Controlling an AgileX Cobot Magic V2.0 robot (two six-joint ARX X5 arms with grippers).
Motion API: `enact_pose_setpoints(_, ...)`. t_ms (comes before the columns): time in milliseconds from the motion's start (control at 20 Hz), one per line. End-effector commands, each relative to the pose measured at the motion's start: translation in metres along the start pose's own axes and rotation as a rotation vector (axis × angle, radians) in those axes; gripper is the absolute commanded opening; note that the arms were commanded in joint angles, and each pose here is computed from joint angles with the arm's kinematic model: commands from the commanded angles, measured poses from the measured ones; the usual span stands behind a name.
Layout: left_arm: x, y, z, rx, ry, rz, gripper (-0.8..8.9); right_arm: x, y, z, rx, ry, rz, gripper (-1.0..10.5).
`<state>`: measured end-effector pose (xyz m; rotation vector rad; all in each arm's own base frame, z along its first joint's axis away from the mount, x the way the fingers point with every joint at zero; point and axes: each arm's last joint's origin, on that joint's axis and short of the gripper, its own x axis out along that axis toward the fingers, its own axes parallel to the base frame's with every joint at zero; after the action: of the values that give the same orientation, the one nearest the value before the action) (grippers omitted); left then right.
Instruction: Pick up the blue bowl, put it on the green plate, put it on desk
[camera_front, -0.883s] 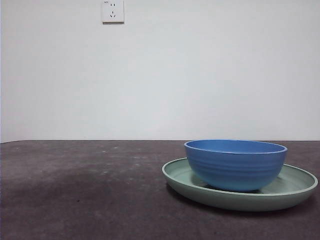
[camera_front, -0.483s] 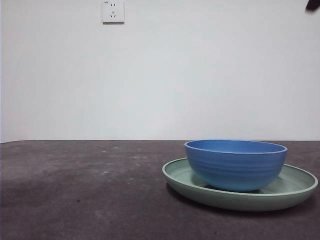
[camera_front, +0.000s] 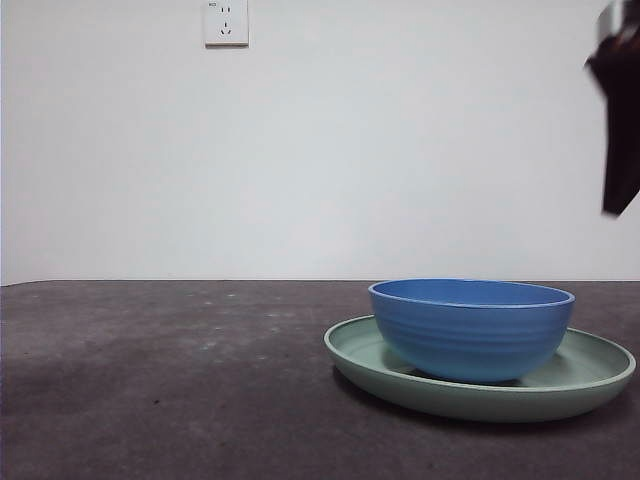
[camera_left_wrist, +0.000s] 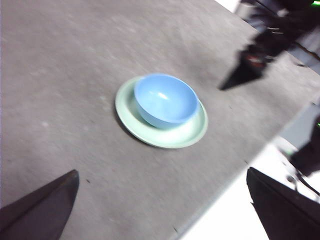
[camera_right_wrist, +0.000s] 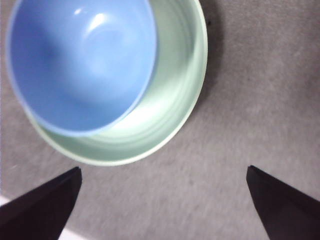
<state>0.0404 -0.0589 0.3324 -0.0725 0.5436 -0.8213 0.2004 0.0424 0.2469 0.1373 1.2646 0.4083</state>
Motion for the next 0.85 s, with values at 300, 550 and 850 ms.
enact_pose_setpoints(300, -0.002, -0.003, -0.004, -0.007, 0.081, -0.126, 5.63, 0.03, -0.012, 0.017, -0.008, 0.085, -0.079, 5.8)
enact_pose_setpoints(550, -0.002, -0.003, -0.006, -0.014, 0.108, -0.123, 5.63, 0.042, -0.016, 0.025, -0.022, 0.076, -0.109, 5.0)
enact_pose_setpoints(850, -0.002, -0.003, -0.006, -0.014, 0.106, -0.124, 5.63, 0.067, -0.025, 0.038, -0.025, 0.063, -0.107, 4.1)
